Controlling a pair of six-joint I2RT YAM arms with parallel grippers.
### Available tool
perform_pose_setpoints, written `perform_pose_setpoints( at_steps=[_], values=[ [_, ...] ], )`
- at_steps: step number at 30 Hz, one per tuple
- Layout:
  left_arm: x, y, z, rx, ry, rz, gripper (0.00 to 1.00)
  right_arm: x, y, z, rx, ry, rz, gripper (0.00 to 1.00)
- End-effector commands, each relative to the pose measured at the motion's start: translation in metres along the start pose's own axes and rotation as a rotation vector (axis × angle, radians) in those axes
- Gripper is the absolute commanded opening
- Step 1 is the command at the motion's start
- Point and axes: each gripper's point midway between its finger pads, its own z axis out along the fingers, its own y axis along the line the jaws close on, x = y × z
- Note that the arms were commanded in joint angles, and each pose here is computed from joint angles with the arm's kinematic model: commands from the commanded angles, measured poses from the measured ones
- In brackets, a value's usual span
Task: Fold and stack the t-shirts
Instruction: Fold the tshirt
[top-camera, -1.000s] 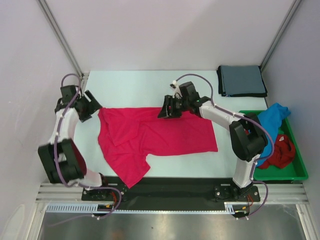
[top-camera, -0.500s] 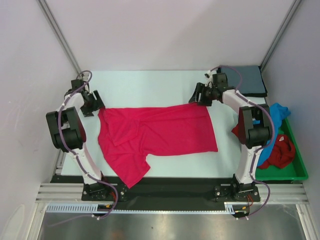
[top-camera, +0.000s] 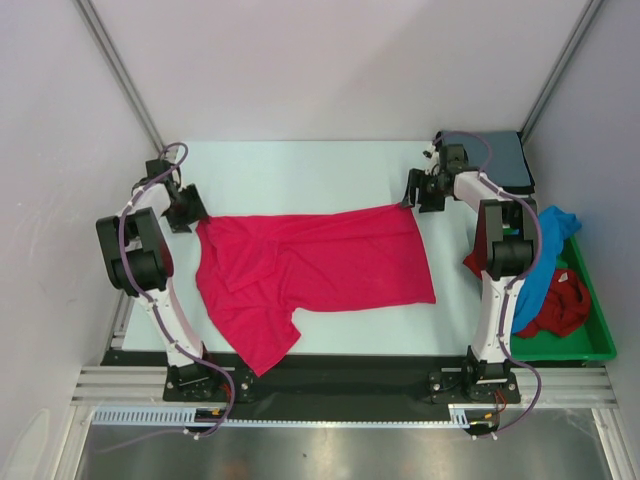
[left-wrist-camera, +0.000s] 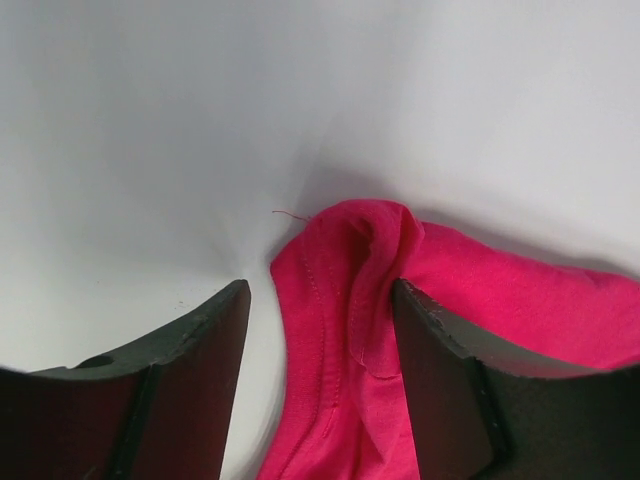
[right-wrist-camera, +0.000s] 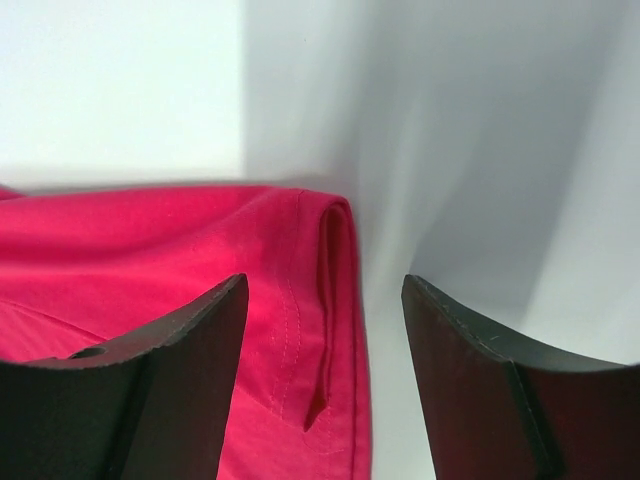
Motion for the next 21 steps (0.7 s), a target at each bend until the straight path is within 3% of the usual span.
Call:
perform_pose_setpoints(
  at_steps=[1, 8, 14, 21],
  values=[
    [-0.014, -0.008, -0.004, 0.028, -0.033, 0.028, 0.63, -0.009, -0.006, 0.0, 0.019, -0.006, -0.05, 0.68],
    [-0.011, -0.01, -0.002, 0.039, -0.029, 0.009, 0.49, -0.006, -0.006, 0.014, -0.033, 0.013, -0.052, 0.64],
    [-0.012, -0.011, 0.002, 0.05, -0.029, -0.014, 0.35, 0.001, -0.005, 0.025, -0.066, 0.035, -0.026, 0.45],
    [-0.014, -0.016, 0.003, 0.083, -0.038, -0.032, 0.25, 0.005, 0.0, 0.035, -0.118, 0.052, -0.002, 0.37]
  ],
)
